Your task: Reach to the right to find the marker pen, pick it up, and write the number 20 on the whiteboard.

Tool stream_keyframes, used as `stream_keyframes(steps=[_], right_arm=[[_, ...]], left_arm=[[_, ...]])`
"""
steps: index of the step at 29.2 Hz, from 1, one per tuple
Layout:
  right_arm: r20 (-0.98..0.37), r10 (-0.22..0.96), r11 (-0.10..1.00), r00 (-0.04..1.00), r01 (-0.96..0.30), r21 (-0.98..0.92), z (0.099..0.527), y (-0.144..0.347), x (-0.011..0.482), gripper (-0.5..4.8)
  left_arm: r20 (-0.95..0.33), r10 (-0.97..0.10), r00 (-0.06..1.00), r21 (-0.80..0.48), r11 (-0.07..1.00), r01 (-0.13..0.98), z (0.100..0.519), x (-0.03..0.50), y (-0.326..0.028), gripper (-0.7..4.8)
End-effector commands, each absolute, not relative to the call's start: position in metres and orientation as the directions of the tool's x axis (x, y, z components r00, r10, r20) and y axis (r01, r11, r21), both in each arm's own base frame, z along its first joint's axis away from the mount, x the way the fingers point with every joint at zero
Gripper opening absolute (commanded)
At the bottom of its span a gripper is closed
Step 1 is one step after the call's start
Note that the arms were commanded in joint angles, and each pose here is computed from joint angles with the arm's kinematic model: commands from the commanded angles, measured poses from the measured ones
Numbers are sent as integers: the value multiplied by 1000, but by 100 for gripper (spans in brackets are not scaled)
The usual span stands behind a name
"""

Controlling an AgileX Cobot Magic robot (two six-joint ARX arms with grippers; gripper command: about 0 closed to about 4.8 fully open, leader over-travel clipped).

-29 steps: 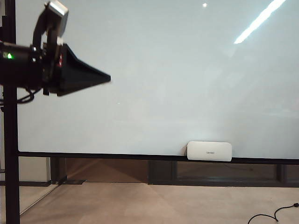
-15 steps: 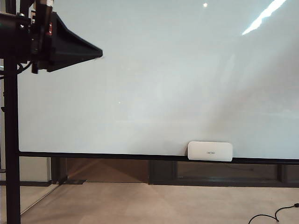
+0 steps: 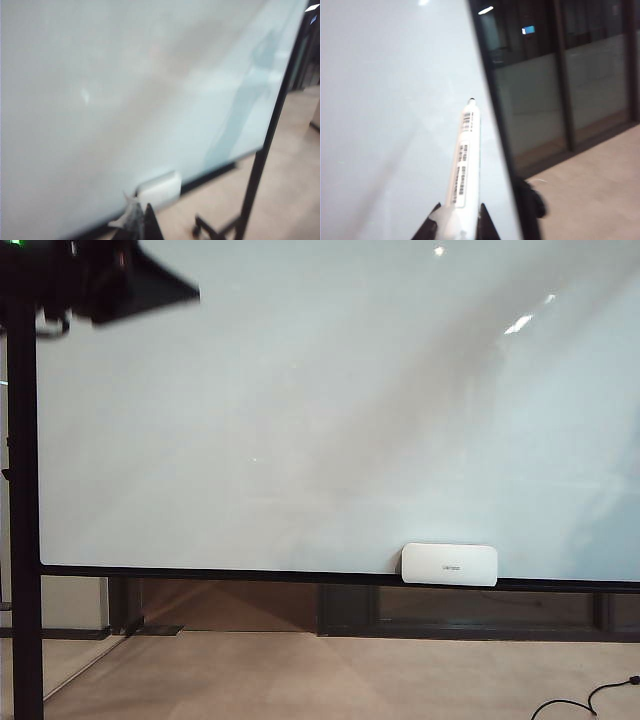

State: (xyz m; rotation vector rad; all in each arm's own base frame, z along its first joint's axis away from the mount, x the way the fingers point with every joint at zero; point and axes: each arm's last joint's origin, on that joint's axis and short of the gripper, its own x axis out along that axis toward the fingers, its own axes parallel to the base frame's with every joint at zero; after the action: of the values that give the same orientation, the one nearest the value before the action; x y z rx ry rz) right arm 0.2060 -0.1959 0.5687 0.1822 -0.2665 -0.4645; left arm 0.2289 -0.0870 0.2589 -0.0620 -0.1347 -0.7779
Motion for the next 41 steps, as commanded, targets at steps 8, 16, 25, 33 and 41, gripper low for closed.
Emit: stream_keyframes(steps=[8,16,25,33,41], right_arm=[[166,-141,965,976,98,243,582,-92,211,-2],[15,459,886,888,-457,-81,564,14,233,-2],[100,622,779,776,-602,-176,511,95,278,-2],[246,565,825,787,-538,-174,432,125,318,-2],[271,493,870,827,-476,-130,406,152,349,-2]], left_arm=[[243,-670,701,55,731,680,316,208,-79,-5],[241,-605,759,131,795,592,341,164,-63,-5],[261,-551,793,172,834,524,348,143,-55,-5],[218,-442,870,261,886,384,343,148,-52,-5],[204,-439,875,281,883,377,338,165,-56,-5]])
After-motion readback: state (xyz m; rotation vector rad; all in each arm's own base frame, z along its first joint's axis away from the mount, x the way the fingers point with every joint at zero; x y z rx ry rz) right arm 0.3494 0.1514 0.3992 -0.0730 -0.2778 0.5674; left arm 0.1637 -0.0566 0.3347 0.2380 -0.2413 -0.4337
